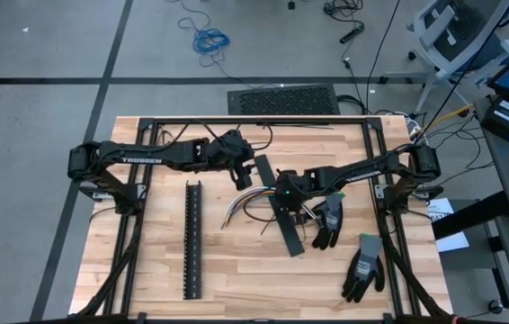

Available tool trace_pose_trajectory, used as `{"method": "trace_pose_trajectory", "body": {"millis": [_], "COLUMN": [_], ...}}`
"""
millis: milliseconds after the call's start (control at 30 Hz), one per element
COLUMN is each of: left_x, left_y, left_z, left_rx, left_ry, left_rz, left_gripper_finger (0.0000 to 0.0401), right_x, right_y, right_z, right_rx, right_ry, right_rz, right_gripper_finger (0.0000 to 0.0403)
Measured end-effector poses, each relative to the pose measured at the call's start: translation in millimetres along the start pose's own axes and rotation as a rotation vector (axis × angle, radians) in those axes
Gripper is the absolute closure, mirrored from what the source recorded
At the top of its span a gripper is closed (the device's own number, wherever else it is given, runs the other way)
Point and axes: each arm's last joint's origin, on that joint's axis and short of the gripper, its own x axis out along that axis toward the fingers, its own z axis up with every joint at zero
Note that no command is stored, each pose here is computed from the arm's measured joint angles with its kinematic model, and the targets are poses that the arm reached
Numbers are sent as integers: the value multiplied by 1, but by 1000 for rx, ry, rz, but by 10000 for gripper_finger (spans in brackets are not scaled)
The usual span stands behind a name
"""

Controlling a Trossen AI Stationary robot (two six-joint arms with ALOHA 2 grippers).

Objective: Ziptie cables
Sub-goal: Wrap the black zip tie on the cables

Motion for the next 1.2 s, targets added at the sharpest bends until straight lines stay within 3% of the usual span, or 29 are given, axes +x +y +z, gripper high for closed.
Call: {"method": "trace_pose_trajectory", "body": {"millis": [167, 400, 567, 800, 933, 1200], "left_x": [0, 0, 0, 0, 0, 0], "left_y": [0, 0, 1, 2, 2, 2], "left_z": [0, 0, 0, 0, -1, -1], "left_rx": [0, -2, -9, -10, -30, -60], "left_ry": [0, 0, 1, 4, 15, 11], "left_rz": [0, 1, 10, 54, 55, 57], "left_gripper_finger": [212, 212, 212, 212, 212, 212], "right_x": [0, 0, -1, -16, -27, -30], "right_y": [0, -2, -1, -14, -29, -57], "right_z": [-3, -3, -4, 2, -9, -32], "right_rx": [-50, -30, -17, -59, -41, 69], "right_ry": [32, 20, 36, 124, 145, 125], "right_rz": [7, 15, 36, -66, -74, -14], "right_gripper_finger": [336, 329, 284, 222, 224, 268]}}
